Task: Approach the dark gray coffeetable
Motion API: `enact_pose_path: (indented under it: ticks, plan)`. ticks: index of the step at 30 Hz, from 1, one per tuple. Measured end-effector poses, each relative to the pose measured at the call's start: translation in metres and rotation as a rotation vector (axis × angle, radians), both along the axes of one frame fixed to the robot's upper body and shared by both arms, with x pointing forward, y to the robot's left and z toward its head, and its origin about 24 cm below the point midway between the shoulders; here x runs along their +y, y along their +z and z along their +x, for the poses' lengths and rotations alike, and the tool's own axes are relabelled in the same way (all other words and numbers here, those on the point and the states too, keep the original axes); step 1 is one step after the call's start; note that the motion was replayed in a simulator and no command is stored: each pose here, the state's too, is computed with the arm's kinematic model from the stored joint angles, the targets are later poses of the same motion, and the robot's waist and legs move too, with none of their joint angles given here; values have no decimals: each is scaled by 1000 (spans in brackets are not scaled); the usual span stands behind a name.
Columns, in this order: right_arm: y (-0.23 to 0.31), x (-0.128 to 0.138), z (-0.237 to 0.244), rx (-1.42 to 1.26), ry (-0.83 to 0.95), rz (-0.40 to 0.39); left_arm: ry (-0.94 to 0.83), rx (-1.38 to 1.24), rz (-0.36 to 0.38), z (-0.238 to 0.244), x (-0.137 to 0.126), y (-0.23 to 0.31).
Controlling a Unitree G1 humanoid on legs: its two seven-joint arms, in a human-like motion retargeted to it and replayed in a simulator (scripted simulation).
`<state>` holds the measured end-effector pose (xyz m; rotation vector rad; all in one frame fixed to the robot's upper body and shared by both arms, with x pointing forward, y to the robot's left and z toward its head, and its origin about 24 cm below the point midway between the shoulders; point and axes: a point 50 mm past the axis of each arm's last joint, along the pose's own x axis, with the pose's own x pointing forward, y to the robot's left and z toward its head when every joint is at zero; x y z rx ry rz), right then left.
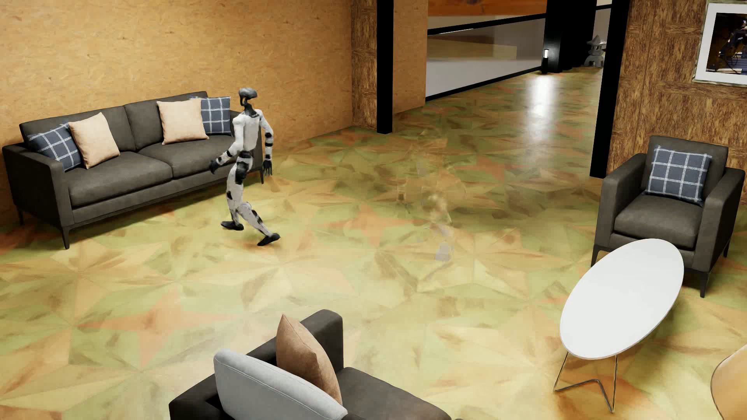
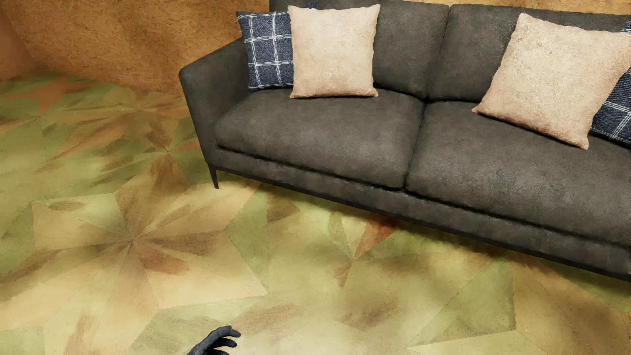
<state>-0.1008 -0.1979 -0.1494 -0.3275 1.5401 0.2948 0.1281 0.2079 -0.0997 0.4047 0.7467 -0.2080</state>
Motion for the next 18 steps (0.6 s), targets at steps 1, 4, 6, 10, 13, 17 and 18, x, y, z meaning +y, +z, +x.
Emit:
enact_pose_path:
  ticks: [1,4,6,10,13,17,18]
  plan:
    - [2,3,-5,11,17,14,15,8,2,-4,3,-1]
    - [-3,3,-6,52,68,14,93,172,-1,-42,4,-27]
    - [-9,-2,23,-19,66,-4,41,357,34,-75,-1,-50]
    - [-2,-21,103,-295,66,-27,-10,563,103,-130,9,-61]
    - [14,-60,136,-435,-59,-139,20,591,135,-147,26,-55]
    - [27,-103,140,-477,-202,-274,41,578,165,-145,40,-50]
    - [27,-105,138,-466,-199,-280,55,555,167,-140,43,-48]
